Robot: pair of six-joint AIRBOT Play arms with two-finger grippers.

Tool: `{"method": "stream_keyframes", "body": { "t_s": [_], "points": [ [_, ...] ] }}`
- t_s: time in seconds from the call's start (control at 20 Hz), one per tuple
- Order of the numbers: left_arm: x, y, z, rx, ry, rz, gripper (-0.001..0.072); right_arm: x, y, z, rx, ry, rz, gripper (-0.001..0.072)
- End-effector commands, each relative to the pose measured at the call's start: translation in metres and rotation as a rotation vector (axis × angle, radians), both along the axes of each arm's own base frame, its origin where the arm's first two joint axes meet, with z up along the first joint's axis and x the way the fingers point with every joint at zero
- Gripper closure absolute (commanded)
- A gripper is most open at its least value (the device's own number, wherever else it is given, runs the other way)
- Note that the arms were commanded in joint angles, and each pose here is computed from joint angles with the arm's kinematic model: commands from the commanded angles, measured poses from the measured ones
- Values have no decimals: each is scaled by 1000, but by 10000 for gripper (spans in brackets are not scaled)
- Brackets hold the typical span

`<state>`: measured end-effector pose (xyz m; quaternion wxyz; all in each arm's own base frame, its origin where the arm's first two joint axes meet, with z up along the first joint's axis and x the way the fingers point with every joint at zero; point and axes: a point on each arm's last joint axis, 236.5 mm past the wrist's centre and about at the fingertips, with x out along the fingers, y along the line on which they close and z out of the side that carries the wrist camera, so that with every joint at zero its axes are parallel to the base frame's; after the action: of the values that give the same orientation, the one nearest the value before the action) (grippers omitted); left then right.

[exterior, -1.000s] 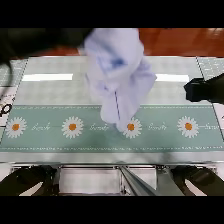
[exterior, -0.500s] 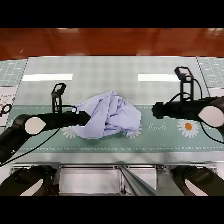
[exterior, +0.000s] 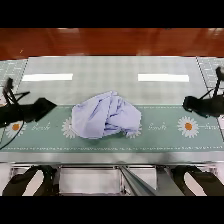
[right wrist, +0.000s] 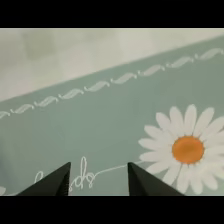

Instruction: Fold the shirts.

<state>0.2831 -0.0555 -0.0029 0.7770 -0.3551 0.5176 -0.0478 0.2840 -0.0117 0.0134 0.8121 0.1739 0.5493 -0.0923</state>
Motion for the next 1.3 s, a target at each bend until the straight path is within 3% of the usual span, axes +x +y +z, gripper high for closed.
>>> {"method": "stream_keyframes", "body": {
  "t_s": [0.0, 0.1, 0.45, 0.75, 0.8, 0.9, 1.0, 1.25],
  "points": [
    [-39, -41, -39, -304, 113, -15, 201, -26, 37, -54, 253, 34, -20, 303],
    [-49, -44, -64, -330, 187, -13, 201, -36, 58, -67, 305, 54, 30, 303],
    [12, -47, -68, -469, -14, 61, 201, -45, 97, -71, 296, 68, 182, 303],
    [27, -93, -78, -425, 17, -170, 202, -53, 127, -93, 354, 164, 209, 303],
    [26, -96, -82, -375, 49, -240, 247, -52, 133, -96, 371, 174, 206, 303],
    [18, -88, -84, -289, 150, -343, 684, -53, 142, -98, 412, 191, 208, 303],
    [22, -78, -75, -226, 151, -411, 690, -53, 144, -99, 419, 189, 223, 303],
    [39, -72, -64, -187, 130, -404, 690, -35, 160, -100, 501, 141, 210, 303]
  ]
}}
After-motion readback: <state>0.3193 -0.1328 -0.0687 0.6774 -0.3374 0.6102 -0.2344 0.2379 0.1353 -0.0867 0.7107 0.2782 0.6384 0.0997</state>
